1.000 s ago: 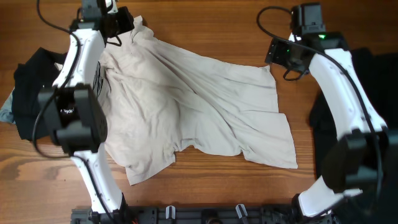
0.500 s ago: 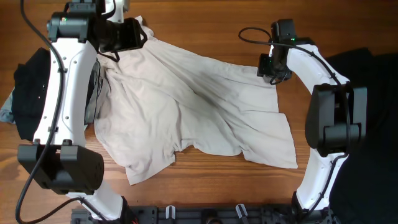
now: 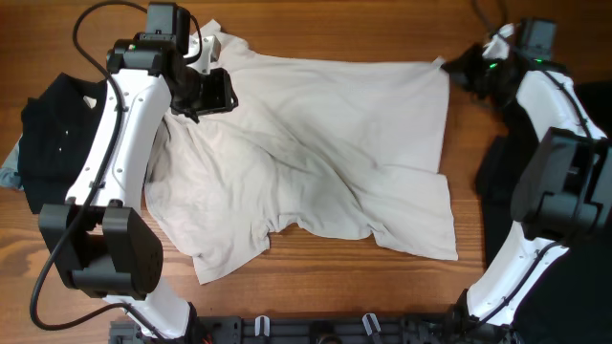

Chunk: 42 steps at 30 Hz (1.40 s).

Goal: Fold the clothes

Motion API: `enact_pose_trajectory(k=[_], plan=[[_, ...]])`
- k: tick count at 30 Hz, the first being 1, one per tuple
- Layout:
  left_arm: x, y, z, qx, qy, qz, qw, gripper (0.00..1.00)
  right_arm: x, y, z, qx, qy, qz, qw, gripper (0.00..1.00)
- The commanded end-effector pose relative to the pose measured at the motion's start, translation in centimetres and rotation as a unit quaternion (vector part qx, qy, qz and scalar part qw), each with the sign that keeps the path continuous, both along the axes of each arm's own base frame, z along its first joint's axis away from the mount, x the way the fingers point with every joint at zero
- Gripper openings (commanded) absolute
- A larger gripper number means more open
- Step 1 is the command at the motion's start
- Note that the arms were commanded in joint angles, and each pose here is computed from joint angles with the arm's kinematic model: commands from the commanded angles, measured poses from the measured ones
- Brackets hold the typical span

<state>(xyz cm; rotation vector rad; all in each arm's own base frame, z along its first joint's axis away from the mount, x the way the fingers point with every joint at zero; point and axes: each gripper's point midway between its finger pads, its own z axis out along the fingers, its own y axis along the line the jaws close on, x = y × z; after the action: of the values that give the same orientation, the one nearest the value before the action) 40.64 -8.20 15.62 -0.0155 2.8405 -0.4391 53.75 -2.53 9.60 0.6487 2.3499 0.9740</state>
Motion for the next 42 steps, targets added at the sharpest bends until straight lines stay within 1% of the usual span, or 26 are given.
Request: enact_pose_trajectory(k=[1,2,3,4,5,7,8,9,10,11,15,16,18,21,23,25,28,30,32,33,35,37,38,39,42], plan=[[0.1,0.0,-0.3,0.005,-0.005,-0.008,1.000,0.46,1.3,-0.4,4.8,0.037,-0.062,-0.002,0.997,0.31],[0.1,0.0,-0.3,0.005,-0.005,-0.008,1.000,0.46,1.4,-1.0,4.9,0.034,-0.068,-0.006,0.997,0.46],[0.1,0.0,-0.3,0.005,-0.005,-0.008,1.000,0.46,1.2,-1.7,4.7,0.034,-0.064,-0.013,0.997,0.62],[0.1,0.0,-0.3,0.005,-0.005,-0.008,1.000,0.47,0.8,-2.4,4.4,0.027,-0.060,-0.012,0.998,0.65],[0.1,0.0,-0.3,0.006,-0.005,-0.008,1.000,0.47,0.5,-2.8,4.1,0.021,-0.057,-0.011,0.998,0.64],[0.2,0.3,-0.4,0.014,-0.005,-0.005,1.000,0.48,-0.3,-3.3,3.4,0.013,-0.045,-0.006,0.999,0.59],[0.2,0.4,-0.4,0.018,-0.005,-0.004,1.000,0.48,-0.7,-3.5,2.8,-0.004,-0.038,0.001,0.999,0.59],[0.2,0.4,-0.4,0.018,-0.005,-0.004,1.000,0.48,-1.4,-4.0,1.3,-0.044,-0.009,-0.003,0.999,0.55],[0.2,0.4,-0.4,0.018,-0.005,-0.004,1.000,0.48,-1.9,-4.5,0.2,-0.073,0.013,-0.012,0.997,0.55],[0.2,0.4,-0.4,0.018,-0.005,-0.004,1.000,0.47,-2.5,-5.3,-1.2,-0.121,0.045,-0.028,0.991,0.55],[-0.3,-1.4,-0.9,0.011,0.001,-0.026,1.000,0.50,-2.3,-4.1,-2.3,-0.224,0.051,0.002,0.973,0.56],[-0.7,-2.2,-1.9,0.016,0.007,-0.036,0.999,0.47,-2.2,-3.9,-2.7,-0.258,0.061,-0.004,0.964,0.58],[-1.5,-3.1,-4.2,0.024,0.019,-0.044,0.999,0.39,-1.7,-3.7,-2.6,-0.287,0.057,-0.010,0.956,0.60],[-3.2,-4.1,-9.2,0.017,0.052,-0.015,0.998,0.28,-0.6,-3.7,-1.9,-0.293,0.031,-0.015,0.956,0.59],[-4.5,-4.1,-12.5,0.013,0.062,0.005,0.998,0.24,0.2,-3.9,-1.7,-0.302,0.012,-0.011,0.953,0.59],[-6.0,-3.6,-14.9,0.017,0.071,0.013,0.997,0.17,0.6,-3.9,-2.0,-0.304,0.004,-0.012,0.953,0.59],[-8.3,-1.2,-17.8,0.065,0.096,0.076,0.990,0.04,1.3,-3.9,-2.8,-0.311,-0.005,-0.005,0.950,0.60],[-9.7,0.9,-19.0,0.102,0.116,0.142,0.978,0.04,1.3,-3.7,-3.6,-0.312,-0.002,0.003,0.950,0.60],[-11.5,3.6,-19.3,0.139,0.151,0.239,0.949,0.04,1.3,-3.6,-4.2,-0.316,0.000,0.011,0.949,0.61],[-12.2,4.5,-19.3,0.146,0.166,0.267,0.938,0.04,1.2,-3.6,-4.3,-0.316,0.002,0.011,0.949,0.61],[-13.0,5.9,-19.3,0.151,0.187,0.291,0.926,0.04,1.2,-3.1,-4.7,-0.309,0.003,0.019,0.951,0.59],[-13.6,7.0,-19.2,0.153,0.202,0.307,0.917,0.04,1.0,-1.3,-5.2,-0.296,-0.008,0.064,0.953,0.59],[-13.8,7.5,-19.2,0.152,0.206,0.315,0.914,0.04,0.7,-0.7,-5.8,-0.294,-0.002,0.075,0.953,0.59],[-13.8,7.8,-19.2,0.151,0.207,0.317,0.913,0.04,0.7,-0.4,-6.4,-0.294,0.002,0.079,0.953,0.59],[-13.8,8.0,-19.2,0.151,0.207,0.317,0.913,0.04,0.7,0.4,-8.0,-0.296,0.008,0.094,0.951,0.53]])
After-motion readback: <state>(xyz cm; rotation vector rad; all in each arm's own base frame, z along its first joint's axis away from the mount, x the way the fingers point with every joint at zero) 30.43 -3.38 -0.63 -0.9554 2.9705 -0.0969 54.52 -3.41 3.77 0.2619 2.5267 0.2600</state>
